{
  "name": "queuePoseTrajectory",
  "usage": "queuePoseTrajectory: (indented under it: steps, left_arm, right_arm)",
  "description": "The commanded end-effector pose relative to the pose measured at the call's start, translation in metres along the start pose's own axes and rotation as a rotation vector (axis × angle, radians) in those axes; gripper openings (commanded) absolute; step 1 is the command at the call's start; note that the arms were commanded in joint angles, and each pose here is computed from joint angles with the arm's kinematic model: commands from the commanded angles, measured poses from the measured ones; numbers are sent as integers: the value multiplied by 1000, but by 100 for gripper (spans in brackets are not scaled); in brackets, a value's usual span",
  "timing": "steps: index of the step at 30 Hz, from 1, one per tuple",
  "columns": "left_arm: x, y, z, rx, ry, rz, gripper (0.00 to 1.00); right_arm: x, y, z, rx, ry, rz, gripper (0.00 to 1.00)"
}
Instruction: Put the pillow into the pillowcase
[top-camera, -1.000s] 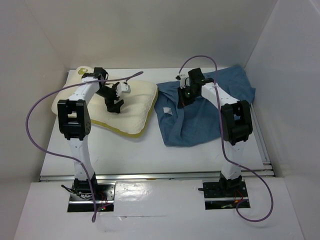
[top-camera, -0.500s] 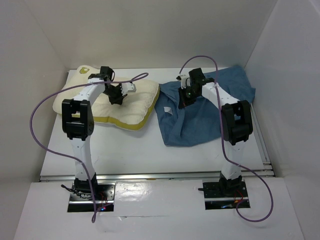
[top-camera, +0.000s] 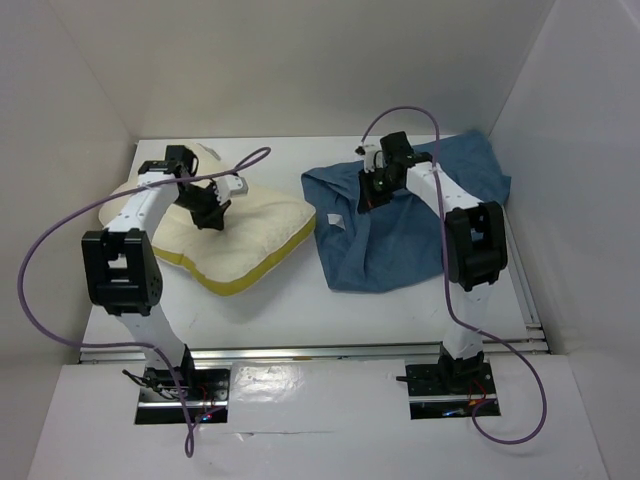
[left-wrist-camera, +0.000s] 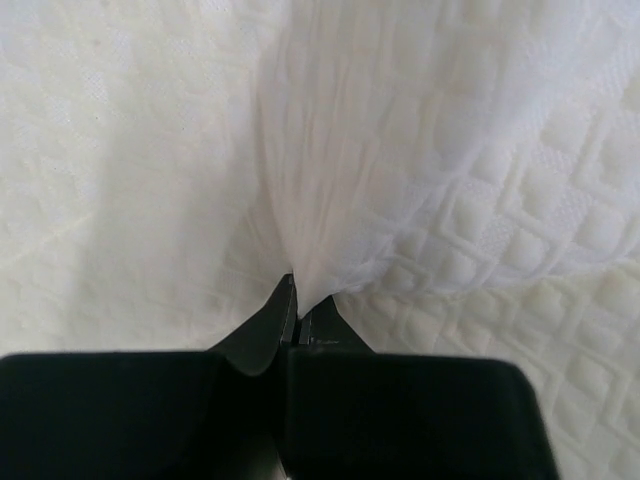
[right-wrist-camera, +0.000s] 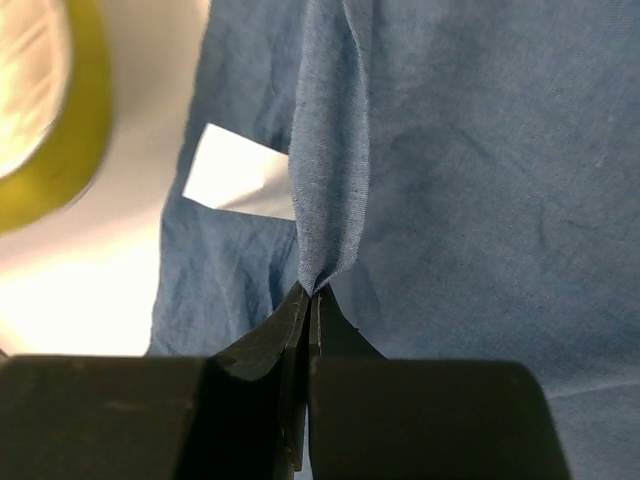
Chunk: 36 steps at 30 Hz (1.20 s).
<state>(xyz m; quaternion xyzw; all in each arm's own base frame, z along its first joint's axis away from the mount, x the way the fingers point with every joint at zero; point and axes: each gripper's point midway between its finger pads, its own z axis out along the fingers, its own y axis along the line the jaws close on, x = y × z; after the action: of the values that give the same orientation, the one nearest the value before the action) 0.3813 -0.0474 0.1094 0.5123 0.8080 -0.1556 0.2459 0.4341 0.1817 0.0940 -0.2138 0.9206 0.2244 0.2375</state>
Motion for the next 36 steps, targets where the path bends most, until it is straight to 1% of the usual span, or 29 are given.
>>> queuePoseTrajectory:
  steps: [1, 5, 7, 9, 12, 13, 14, 16, 17, 20, 21, 25, 30, 36]
  left_arm:
    - [-25, -30, -33, 18, -92, -9, 0]
    - [-28, -35, -33, 29, -111, -27, 0]
    - [-33, -37, -33, 31, -114, -39, 0]
    - [-44, -35, -32, 26, -124, -20, 0]
    - [-53, -31, -27, 22, -126, -7, 0]
    - [-60, -34, -18, 36, -128, 8, 0]
    - [-60, -31, -15, 40, -125, -3, 0]
    - [-72, -33, -9, 50, -132, 18, 0]
    - [-74, -27, -6, 42, -138, 14, 0]
    - [-86, -32, 4, 67, -136, 34, 0]
    - [-90, -30, 1, 59, -143, 31, 0]
    - [-93, -36, 17, 98, -128, 43, 0]
    - [-103, -43, 19, 113, -140, 56, 0]
    - [-105, -67, 31, 183, -129, 68, 0]
  right_arm:
    - [-47, 19, -45, -13, -144, -39, 0]
    - [-56, 37, -62, -48, -185, -60, 0]
    - [-56, 45, -66, -62, -188, -71, 0]
    - [-54, 51, -68, -69, -188, -80, 0]
    - [-50, 54, -73, -69, -189, -81, 0]
    - [-48, 55, -75, -69, -189, -80, 0]
    - [-50, 56, -79, -68, -198, -85, 0]
    - [-44, 57, -78, -69, -189, -80, 0]
    - [-45, 58, -82, -68, -197, -85, 0]
    - [-39, 58, -81, -69, -186, -79, 0]
    - [-39, 58, -81, -69, -186, -79, 0]
    - [-37, 59, -82, -69, -185, -78, 0]
    - [-39, 60, -82, -77, -193, -83, 0]
    - [-39, 64, -75, -94, -181, -77, 0]
